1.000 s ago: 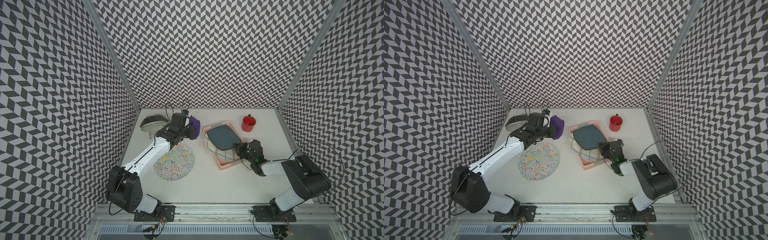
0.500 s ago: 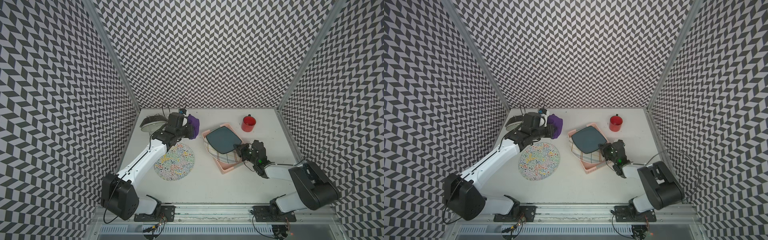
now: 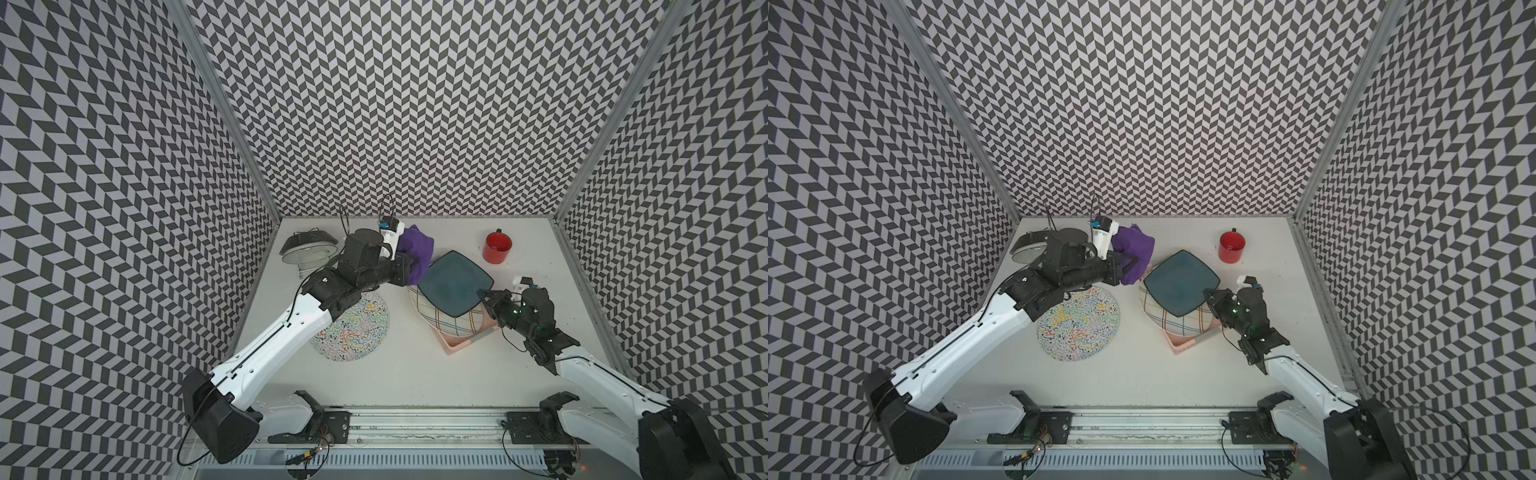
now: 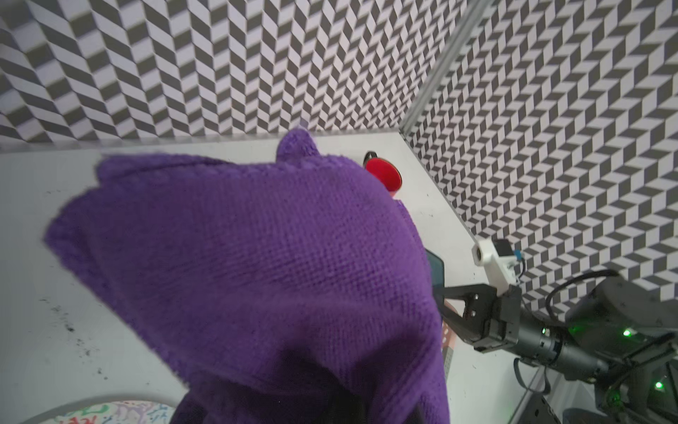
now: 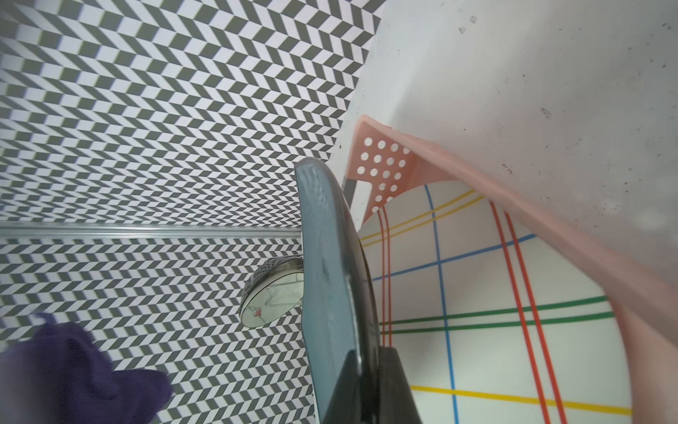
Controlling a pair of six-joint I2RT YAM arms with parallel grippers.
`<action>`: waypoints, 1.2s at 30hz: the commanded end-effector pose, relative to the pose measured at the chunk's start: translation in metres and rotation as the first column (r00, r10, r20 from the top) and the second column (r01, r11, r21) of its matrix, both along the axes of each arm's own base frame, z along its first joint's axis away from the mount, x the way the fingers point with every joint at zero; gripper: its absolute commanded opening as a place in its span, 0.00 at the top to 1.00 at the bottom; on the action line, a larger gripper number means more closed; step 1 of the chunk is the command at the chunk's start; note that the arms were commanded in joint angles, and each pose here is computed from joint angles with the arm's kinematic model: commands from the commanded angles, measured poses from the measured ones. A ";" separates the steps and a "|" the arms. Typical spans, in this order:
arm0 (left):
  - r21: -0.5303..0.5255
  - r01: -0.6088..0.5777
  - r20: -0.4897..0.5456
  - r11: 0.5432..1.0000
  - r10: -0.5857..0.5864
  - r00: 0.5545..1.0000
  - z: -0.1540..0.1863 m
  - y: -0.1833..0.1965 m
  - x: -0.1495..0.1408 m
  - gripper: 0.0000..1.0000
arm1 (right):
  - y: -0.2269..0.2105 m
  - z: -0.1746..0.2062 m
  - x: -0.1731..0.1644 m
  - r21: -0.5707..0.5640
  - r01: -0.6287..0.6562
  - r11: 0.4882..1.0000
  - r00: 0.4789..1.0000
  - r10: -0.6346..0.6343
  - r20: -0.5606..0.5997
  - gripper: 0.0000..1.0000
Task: Wipe the wet plate dry
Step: Wipe the plate with towel.
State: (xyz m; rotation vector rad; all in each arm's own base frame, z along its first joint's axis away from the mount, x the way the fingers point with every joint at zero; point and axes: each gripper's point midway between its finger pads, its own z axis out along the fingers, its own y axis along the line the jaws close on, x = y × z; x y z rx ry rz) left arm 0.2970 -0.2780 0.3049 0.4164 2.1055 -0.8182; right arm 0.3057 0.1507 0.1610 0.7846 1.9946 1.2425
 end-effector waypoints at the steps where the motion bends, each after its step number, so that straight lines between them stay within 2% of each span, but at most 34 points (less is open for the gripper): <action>1: 0.033 0.039 -0.035 0.999 -0.038 0.999 -0.025 -0.018 -0.014 1.00 | 0.012 0.108 0.000 0.145 -0.072 0.987 0.958 0.028 0.284 1.00; 6: 0.057 0.215 -0.065 0.975 -0.211 0.975 -0.036 -0.075 -0.050 1.00 | 0.019 0.147 -0.010 0.189 -0.127 0.974 0.936 0.055 0.346 1.00; 11: 0.113 0.251 -0.085 0.961 -0.242 0.967 -0.044 -0.108 -0.058 1.00 | 0.023 0.189 -0.014 0.216 -0.151 0.965 0.906 0.047 0.421 1.00; 13: 0.152 0.190 -0.094 0.970 -0.177 0.980 -0.046 -0.107 -0.042 1.00 | 0.025 0.207 -0.018 0.208 -0.171 0.963 0.882 0.056 0.467 1.00; 15: 0.179 0.076 -0.072 0.981 -0.064 0.995 -0.035 -0.088 -0.008 1.00 | 0.029 0.224 -0.028 0.188 -0.202 0.961 0.848 0.076 0.524 1.00; 17: 0.155 -0.064 -0.083 0.986 0.077 0.994 -0.024 -0.056 0.033 1.00 | 0.036 0.229 -0.038 0.160 -0.237 0.958 0.830 0.114 0.547 1.00; 19: 0.111 -0.134 -0.081 0.985 0.143 0.986 -0.012 -0.034 0.060 1.00 | 0.048 0.231 -0.053 0.135 -0.286 0.949 0.809 0.163 0.564 1.00; 21: 0.087 -0.076 -0.061 0.993 0.082 0.995 0.000 -0.044 0.062 1.00 | 0.056 0.237 -0.068 0.126 -0.310 0.942 0.788 0.180 0.589 1.00; 22: 0.081 -0.004 -0.050 0.997 0.008 0.999 0.004 -0.062 0.052 1.00 | 0.057 0.242 -0.073 0.131 -0.311 0.941 0.779 0.174 0.603 1.00; 24: 0.103 0.152 -0.018 0.983 -0.151 0.988 0.005 -0.102 0.018 1.00 | 0.055 0.253 -0.076 0.146 -0.298 0.943 0.770 0.147 0.620 1.00; 26: 0.120 0.231 -0.011 0.965 -0.231 0.973 0.002 -0.126 -0.013 1.00 | 0.040 0.264 -0.069 0.181 -0.212 0.960 0.781 0.055 0.621 1.00; 28: 0.079 0.204 -0.021 0.976 -0.203 0.979 0.004 -0.117 -0.017 1.00 | 0.023 0.270 -0.064 0.209 -0.128 0.969 0.792 -0.027 0.610 1.00; 29: 0.050 0.159 -0.028 0.986 -0.157 0.987 0.005 -0.104 -0.009 1.00 | 0.014 0.271 -0.064 0.220 -0.097 0.971 0.794 -0.059 0.605 1.00; 31: -0.030 0.045 -0.045 0.999 -0.046 0.998 0.016 -0.063 0.016 1.00 | 0.007 0.269 -0.067 0.226 -0.080 0.971 0.802 -0.072 0.593 1.00; 33: -0.069 -0.013 -0.040 0.998 0.010 0.999 0.024 -0.031 0.028 1.00 | 0.009 0.268 -0.074 0.220 -0.112 0.969 0.803 -0.042 0.595 1.00; 36: -0.061 0.064 -0.037 0.996 -0.066 0.997 0.024 -0.038 0.008 1.00 | 0.025 0.268 -0.081 0.212 -0.209 0.955 0.803 0.044 0.594 1.00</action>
